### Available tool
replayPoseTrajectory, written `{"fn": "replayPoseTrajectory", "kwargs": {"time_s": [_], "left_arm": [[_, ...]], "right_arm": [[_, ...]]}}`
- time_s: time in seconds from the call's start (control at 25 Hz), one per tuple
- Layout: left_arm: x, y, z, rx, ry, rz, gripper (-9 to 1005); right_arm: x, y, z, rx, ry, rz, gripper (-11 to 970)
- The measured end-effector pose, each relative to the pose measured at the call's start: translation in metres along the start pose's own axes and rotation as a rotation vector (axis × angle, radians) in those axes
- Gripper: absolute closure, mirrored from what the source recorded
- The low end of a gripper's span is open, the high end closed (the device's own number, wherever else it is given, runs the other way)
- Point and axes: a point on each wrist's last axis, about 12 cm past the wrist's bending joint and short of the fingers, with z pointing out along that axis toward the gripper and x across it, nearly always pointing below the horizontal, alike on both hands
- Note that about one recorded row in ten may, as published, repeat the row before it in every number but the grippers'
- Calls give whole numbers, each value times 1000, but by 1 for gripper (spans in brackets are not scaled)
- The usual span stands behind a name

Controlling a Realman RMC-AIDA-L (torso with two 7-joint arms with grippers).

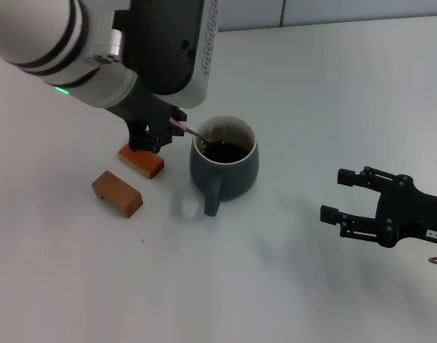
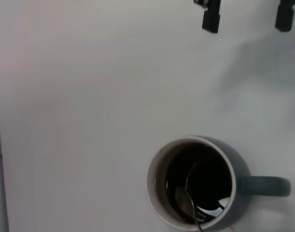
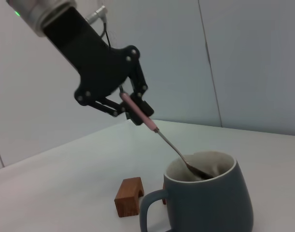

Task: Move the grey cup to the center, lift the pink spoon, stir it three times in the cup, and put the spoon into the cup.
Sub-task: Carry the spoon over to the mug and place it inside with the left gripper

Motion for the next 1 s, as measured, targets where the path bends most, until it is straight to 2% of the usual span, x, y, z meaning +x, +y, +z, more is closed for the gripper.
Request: {"fn": "replayPoseTrajectory", "kwargs": {"time_s": [0.32, 0.48, 0.72, 1.0], "left_arm": [[-9, 0, 20, 2, 18, 46, 804], [-19, -6, 26, 27, 11, 73, 800], [-20, -15, 21, 44, 21, 73, 793], [-15, -8, 22, -19, 61, 65, 785]], "right_arm": [[3, 2, 0, -2, 0, 16, 140], [3, 3, 2, -9, 1, 19, 140], [4, 4, 3, -19, 5, 20, 140], [3, 4, 6, -33, 9, 17, 140]]}}
